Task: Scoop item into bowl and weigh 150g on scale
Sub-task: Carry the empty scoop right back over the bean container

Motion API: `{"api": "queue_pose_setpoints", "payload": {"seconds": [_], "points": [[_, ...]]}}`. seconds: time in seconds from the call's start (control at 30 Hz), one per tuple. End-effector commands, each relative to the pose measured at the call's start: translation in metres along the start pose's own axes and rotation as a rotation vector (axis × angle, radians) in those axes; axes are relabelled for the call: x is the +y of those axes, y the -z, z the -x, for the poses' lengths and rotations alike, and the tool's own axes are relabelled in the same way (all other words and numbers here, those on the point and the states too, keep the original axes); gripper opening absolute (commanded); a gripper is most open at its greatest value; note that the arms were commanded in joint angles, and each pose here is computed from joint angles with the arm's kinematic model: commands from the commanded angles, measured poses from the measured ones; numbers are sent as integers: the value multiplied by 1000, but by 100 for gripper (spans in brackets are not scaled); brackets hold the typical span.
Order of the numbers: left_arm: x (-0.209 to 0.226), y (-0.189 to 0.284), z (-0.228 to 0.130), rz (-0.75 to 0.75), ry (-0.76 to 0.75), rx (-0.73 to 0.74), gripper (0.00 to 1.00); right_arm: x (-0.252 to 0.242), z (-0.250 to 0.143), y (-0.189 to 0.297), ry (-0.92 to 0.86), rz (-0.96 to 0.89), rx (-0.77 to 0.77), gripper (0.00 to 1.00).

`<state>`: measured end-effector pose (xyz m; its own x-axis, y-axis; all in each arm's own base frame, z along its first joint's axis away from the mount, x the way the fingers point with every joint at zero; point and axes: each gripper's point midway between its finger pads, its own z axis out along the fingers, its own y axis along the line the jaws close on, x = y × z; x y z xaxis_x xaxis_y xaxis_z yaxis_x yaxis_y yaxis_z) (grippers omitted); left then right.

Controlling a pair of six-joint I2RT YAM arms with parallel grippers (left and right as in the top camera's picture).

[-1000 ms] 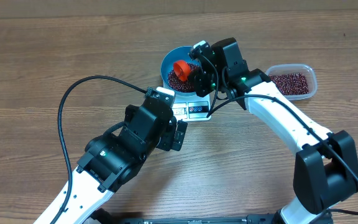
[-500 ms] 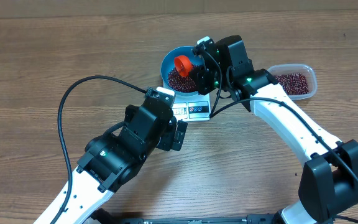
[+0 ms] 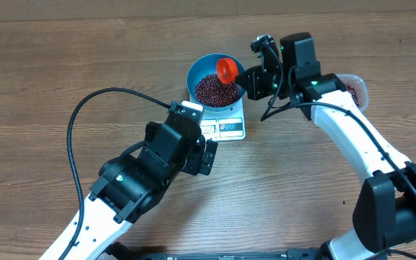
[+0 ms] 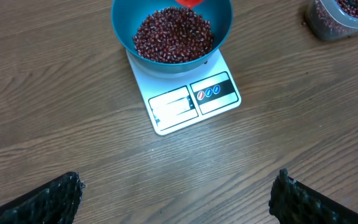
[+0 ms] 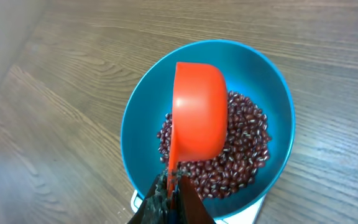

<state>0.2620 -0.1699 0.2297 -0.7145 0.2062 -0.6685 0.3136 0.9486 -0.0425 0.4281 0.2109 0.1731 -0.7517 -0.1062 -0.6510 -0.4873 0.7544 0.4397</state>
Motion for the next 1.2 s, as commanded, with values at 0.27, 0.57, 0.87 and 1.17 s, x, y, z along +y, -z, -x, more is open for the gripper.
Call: {"api": "queue_pose_setpoints", "payload": {"seconds": [0.27, 0.57, 0.87, 1.17], "points": [[-1, -2, -1, -4, -19, 4, 100, 16, 9, 26, -4, 47, -27, 4], [-1, -2, -1, -4, -19, 4, 100, 4, 15, 81, -50, -14, -66, 4], [-1, -2, -1, -4, -20, 4, 99, -59, -10, 125, -184, -197, -25, 4], [-1, -2, -1, -4, -19, 4, 100, -127, -39, 179, -408, -328, -31, 4]]}}
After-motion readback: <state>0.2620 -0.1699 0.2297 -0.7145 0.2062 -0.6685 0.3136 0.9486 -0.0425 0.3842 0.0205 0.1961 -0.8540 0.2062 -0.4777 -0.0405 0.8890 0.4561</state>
